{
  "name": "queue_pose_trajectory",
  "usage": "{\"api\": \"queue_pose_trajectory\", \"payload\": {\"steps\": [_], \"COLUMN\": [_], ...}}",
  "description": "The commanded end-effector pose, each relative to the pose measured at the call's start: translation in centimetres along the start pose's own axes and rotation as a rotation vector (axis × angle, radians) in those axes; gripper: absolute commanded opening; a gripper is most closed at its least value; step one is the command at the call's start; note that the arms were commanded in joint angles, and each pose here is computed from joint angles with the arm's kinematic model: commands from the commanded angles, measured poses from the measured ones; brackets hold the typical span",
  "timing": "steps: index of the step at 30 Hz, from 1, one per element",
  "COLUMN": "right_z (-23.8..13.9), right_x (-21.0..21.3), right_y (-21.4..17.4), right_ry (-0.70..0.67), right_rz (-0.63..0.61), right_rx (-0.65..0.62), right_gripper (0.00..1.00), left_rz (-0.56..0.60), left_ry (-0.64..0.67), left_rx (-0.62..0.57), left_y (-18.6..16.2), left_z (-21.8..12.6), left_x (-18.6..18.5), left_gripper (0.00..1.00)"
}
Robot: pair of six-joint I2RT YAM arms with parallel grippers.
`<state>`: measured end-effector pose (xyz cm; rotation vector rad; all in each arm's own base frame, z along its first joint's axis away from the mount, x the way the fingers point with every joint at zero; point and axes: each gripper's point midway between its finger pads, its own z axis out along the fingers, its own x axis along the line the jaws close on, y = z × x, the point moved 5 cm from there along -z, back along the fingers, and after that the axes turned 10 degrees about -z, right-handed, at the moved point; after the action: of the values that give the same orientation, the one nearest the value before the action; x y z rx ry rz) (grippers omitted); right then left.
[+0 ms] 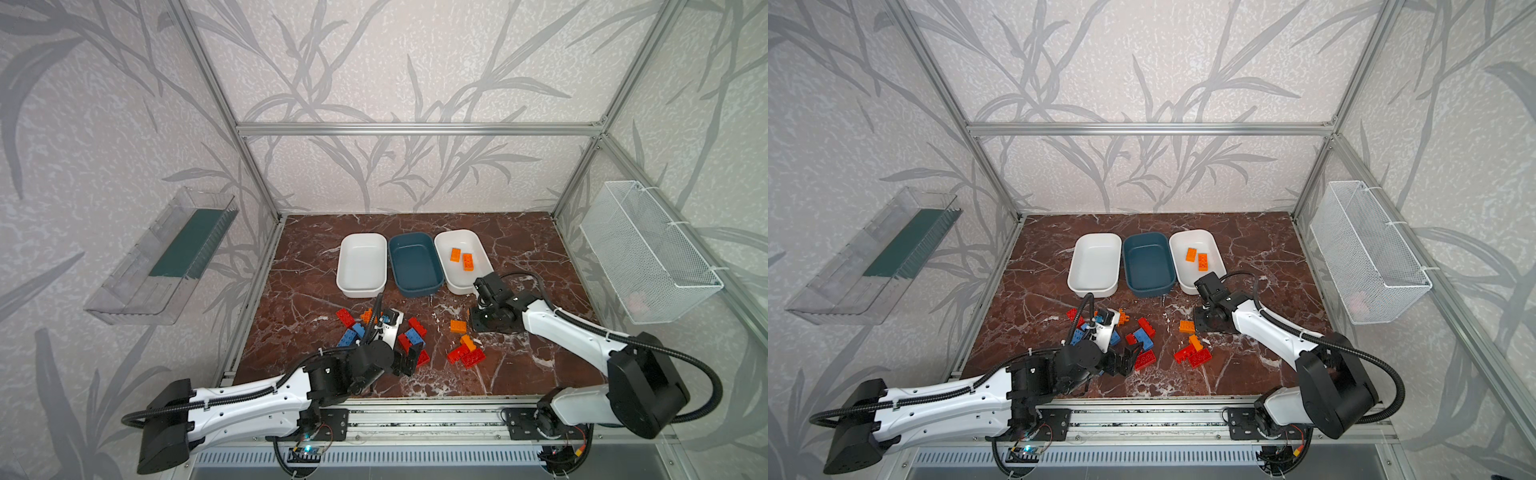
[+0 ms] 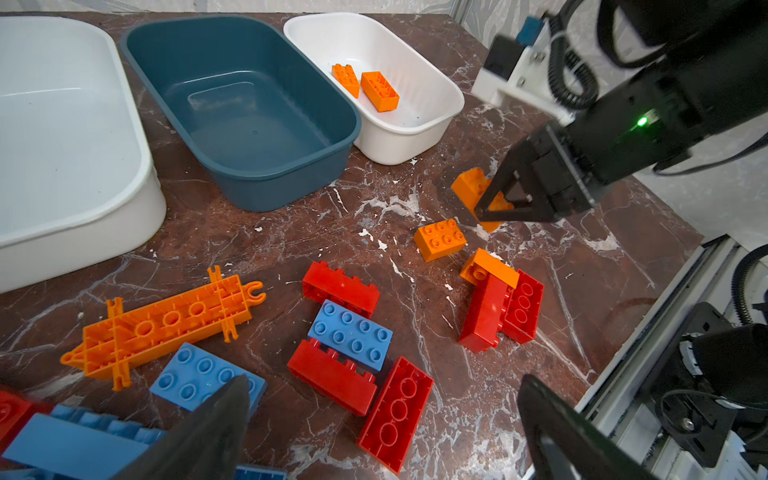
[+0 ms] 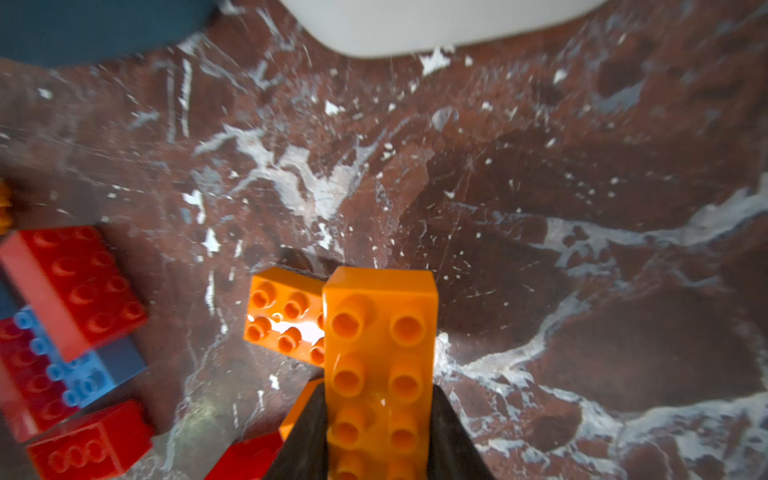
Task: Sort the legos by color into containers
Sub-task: 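Grasp a third orange brick and carry it to the white tub, then release the orange brick into the white tub with the right gripper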
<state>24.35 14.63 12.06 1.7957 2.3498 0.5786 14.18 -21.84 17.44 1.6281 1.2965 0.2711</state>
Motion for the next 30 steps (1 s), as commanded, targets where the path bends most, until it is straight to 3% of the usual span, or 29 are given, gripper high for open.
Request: {"api": "queue_pose_trajectory", "payload": {"steps": [1, 7, 15, 24, 30], "right_z": [-3.3, -4.8, -0.4, 6.8, 7.7], "right_x": [0.4, -0.2, -1.3, -2.0, -2.5], "right_y": [2.2, 7.4, 14.1, 16.5, 16.9], "right_ry": [-0.008, -0.052, -0.020, 0.039, 0.014], "right_rz": [-0.043, -0.067, -0.038, -0.009, -0.011], "right_rx": [-0.099, -0.214, -0.189, -0.038, -0.041], "right_gripper": [0.20, 0.21, 0.21, 0.24, 0.32], "left_rz": [0.025, 0.073, 0.171, 0.107, 0.077], "left_ry": [0.034, 0.105, 0.162, 0.166, 0.184], "left_rx": [-0.034, -0.059, -0.025, -0.016, -0.024], "left_y": [0.4, 1.3, 2.0, 3.5, 4.1], "left_z": [0.2, 0.8, 3.3, 5.2, 4.9], "left_x": [0.2, 0.2, -1.0, -0.1, 1.1], "left_gripper": [0.99, 0.99, 0.99, 0.99, 0.99]}}
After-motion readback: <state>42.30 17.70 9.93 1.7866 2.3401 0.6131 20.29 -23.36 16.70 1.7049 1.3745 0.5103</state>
